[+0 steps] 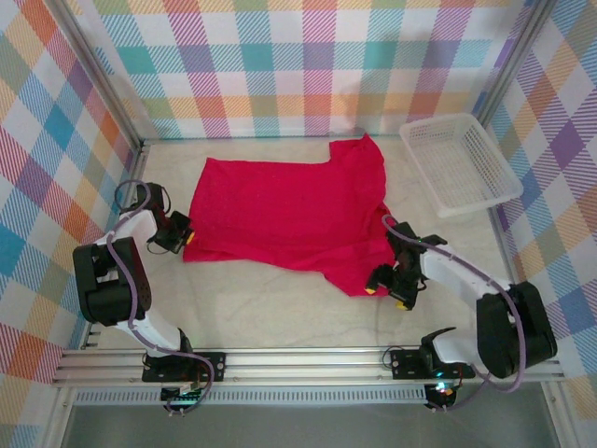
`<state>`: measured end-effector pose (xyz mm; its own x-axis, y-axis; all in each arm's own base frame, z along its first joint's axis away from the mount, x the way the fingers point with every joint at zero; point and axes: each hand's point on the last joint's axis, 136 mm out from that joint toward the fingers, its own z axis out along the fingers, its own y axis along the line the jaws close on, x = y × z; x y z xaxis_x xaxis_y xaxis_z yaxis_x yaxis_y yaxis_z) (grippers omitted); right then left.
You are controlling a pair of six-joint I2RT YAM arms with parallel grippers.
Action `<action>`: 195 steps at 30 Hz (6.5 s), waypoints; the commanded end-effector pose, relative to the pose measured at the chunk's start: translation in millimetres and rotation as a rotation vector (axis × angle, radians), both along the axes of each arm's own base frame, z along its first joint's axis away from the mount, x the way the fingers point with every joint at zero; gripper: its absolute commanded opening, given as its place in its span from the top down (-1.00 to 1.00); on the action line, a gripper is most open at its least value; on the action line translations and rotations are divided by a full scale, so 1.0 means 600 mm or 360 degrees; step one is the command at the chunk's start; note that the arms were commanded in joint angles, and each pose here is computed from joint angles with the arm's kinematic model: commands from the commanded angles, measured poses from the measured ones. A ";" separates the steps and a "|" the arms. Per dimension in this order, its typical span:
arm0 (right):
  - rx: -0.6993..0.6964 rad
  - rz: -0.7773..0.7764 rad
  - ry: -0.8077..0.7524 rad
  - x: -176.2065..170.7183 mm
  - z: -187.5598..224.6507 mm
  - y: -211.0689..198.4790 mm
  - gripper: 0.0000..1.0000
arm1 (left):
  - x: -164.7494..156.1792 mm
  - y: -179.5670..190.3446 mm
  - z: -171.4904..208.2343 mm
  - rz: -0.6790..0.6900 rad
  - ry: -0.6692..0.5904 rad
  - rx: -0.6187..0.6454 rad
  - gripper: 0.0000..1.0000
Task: Fold the inside-out t-shirt
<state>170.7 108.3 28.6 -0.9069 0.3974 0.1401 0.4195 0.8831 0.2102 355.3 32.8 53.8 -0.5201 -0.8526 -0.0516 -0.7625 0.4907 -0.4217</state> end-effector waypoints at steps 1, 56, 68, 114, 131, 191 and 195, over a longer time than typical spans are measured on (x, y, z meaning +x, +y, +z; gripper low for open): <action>0.0157 -0.0066 -0.0145 0.057 -0.009 0.039 -0.44 | 0.013 -0.002 0.022 0.0000 -0.0062 0.0009 1.00; 0.0066 -0.0192 -0.0421 0.272 0.099 0.046 0.45 | 0.022 -0.030 0.016 -0.0103 -0.0033 0.0022 1.00; 0.0108 -0.0167 -0.0410 0.276 0.102 0.065 0.37 | 0.022 -0.031 0.017 -0.0110 -0.0032 0.0028 1.00; 0.0139 -0.0031 -0.1173 0.237 0.595 0.009 1.00 | 0.060 0.100 0.307 0.0172 -0.0490 0.0071 1.00; 0.0352 -0.0011 -0.1589 0.258 0.703 0.033 1.00 | 0.054 0.032 0.554 0.0071 -0.1089 -0.0075 1.00; 0.0552 0.0238 -0.2521 0.284 0.959 0.029 1.00 | 0.174 -0.007 0.798 -0.0191 -0.1632 -0.0130 1.00; 0.0692 0.0151 -0.2287 0.272 0.828 0.037 1.00 | 0.140 -0.008 0.661 -0.0183 -0.1405 -0.0111 1.00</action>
<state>332.1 121.3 552.4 -0.3396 0.4620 -0.8193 -0.4017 0.7164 0.5705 454.4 33.9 479.8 -0.3644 -0.8469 -0.3873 -0.0898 0.4459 -0.8906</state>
